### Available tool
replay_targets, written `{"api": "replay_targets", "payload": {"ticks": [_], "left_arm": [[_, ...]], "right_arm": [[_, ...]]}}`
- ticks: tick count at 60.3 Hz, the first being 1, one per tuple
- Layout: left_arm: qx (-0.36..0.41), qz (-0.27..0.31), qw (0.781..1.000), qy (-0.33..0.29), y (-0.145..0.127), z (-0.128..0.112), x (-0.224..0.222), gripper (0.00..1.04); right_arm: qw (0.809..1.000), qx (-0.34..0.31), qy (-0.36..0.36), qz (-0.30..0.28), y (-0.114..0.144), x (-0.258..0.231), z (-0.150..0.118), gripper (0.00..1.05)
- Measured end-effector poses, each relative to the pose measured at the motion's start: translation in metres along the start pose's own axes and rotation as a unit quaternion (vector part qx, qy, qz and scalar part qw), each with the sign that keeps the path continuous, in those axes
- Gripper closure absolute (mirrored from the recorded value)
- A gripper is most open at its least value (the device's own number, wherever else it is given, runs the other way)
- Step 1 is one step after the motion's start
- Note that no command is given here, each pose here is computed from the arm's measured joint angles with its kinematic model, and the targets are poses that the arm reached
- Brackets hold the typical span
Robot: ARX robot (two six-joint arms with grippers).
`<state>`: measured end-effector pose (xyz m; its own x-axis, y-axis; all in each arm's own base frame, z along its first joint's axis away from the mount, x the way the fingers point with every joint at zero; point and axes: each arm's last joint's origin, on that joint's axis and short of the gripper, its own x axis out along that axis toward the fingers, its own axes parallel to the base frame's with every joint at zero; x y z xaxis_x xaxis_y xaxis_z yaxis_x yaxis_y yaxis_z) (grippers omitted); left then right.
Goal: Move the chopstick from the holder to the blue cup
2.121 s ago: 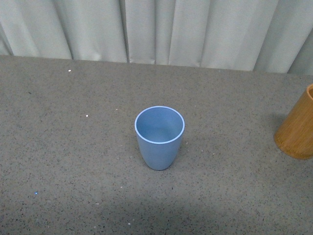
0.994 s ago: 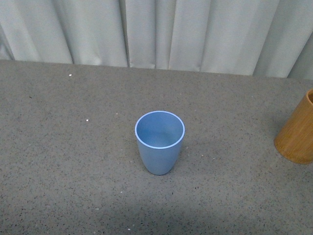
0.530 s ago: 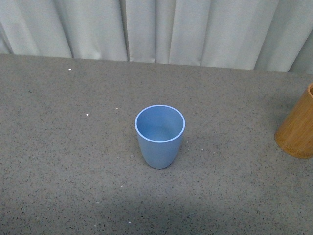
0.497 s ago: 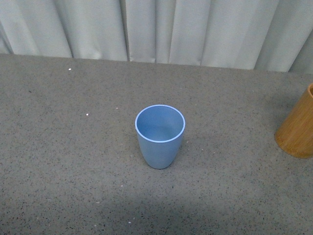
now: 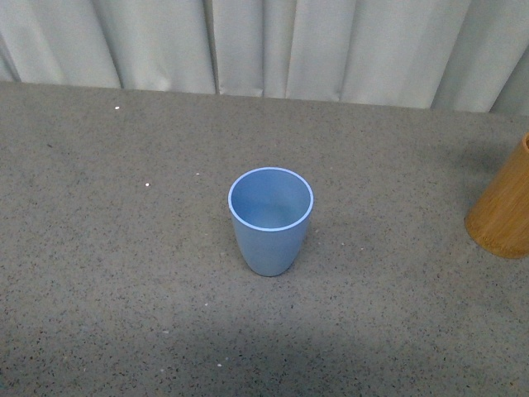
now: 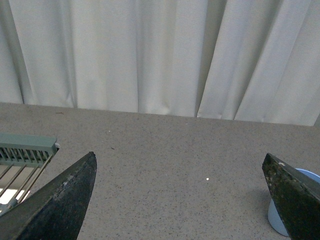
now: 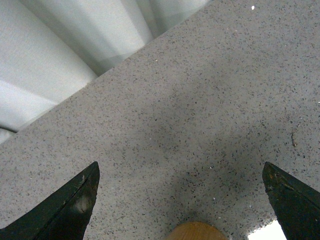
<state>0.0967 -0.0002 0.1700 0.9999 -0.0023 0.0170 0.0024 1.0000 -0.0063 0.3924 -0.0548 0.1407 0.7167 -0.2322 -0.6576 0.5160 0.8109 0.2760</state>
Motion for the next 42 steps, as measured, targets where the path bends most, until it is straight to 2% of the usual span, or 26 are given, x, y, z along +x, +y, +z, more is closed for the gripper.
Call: {"api": "replay_targets", "payload": {"ticks": [8, 26, 30, 36, 38, 42], "left_arm": [[0.000, 0.000, 1.000, 0.000, 0.0000, 0.0000, 0.0000, 0.07], [0.000, 0.000, 1.000, 0.000, 0.0000, 0.0000, 0.0000, 0.07], [0.000, 0.000, 1.000, 0.000, 0.0000, 0.0000, 0.0000, 0.07], [0.000, 0.000, 1.000, 0.000, 0.0000, 0.0000, 0.0000, 0.07], [0.000, 0.000, 1.000, 0.000, 0.0000, 0.0000, 0.0000, 0.07], [0.000, 0.000, 1.000, 0.000, 0.0000, 0.0000, 0.0000, 0.07]], "right_arm": [[1.000, -0.002, 0.006, -0.005, -0.0003, 0.0065, -0.0041, 0.11], [1.000, -0.005, 0.004, 0.000, 0.0032, 0.0111, -0.0083, 0.57], [1.000, -0.005, -0.001, 0.002, 0.0046, 0.0110, -0.0079, 0.71], [1.000, -0.004, -0.010, 0.006, 0.0051, 0.0110, -0.0081, 0.87], [1.000, -0.005, -0.013, 0.007, 0.0050, 0.0109, -0.0086, 0.91], [1.000, -0.005, -0.016, 0.009, 0.0045, 0.0098, -0.0093, 0.92]]}}
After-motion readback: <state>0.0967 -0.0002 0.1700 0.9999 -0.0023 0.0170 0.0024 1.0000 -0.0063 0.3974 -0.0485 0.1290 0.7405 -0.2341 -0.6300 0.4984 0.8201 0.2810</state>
